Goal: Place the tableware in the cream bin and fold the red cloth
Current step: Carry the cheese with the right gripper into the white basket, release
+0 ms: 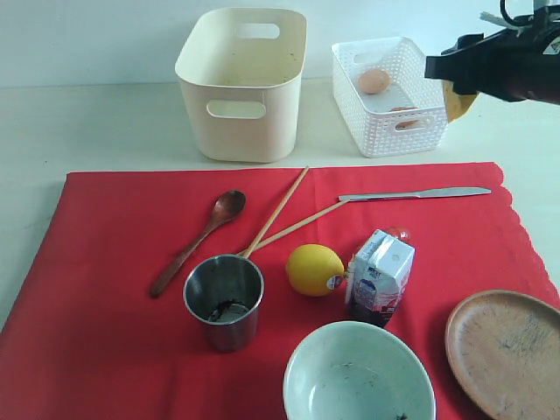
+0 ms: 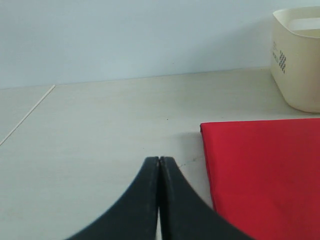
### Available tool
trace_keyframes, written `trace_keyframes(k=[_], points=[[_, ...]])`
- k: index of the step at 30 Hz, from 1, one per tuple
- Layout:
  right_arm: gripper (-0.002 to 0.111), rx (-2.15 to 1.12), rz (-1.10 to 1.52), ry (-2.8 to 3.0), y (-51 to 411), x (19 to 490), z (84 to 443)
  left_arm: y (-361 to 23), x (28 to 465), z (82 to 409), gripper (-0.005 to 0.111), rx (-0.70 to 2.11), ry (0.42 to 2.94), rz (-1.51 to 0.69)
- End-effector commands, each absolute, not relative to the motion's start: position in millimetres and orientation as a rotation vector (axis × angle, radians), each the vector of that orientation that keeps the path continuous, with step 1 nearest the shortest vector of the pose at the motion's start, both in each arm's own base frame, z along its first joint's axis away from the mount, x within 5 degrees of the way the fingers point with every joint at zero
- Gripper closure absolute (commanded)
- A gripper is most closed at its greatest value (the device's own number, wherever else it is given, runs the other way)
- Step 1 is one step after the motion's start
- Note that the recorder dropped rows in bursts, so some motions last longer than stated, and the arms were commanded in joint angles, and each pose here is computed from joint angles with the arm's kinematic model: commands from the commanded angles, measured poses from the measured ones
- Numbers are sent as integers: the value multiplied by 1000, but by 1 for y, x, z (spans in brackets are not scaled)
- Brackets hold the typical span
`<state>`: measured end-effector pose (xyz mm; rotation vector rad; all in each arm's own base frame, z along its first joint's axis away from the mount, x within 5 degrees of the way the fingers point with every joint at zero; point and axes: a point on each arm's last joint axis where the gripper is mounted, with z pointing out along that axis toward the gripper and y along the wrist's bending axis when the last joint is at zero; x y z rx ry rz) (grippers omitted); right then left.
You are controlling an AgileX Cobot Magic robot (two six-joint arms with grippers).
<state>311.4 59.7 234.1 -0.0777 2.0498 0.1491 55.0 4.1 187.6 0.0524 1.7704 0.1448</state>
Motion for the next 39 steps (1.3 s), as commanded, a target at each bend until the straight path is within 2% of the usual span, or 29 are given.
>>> trace_keyframes(k=[1,14,23,29,32,39], points=[[108,-62,136,1949,58,315,244,4,55,188,105,53,1758,139],[108,-59,133,1932,70,377,233,4,55,188,105,53,1758,139],[108,-65,125,1984,81,433,188,4,55,188,105,53,1758,139],[108,-74,128,2048,86,452,161,4,55,188,105,53,1758,139],[98,-76,130,2080,86,453,155,4,55,188,105,53,1758,139],[60,-78,131,2087,87,454,154,4,55,188,105,53,1758,139]])
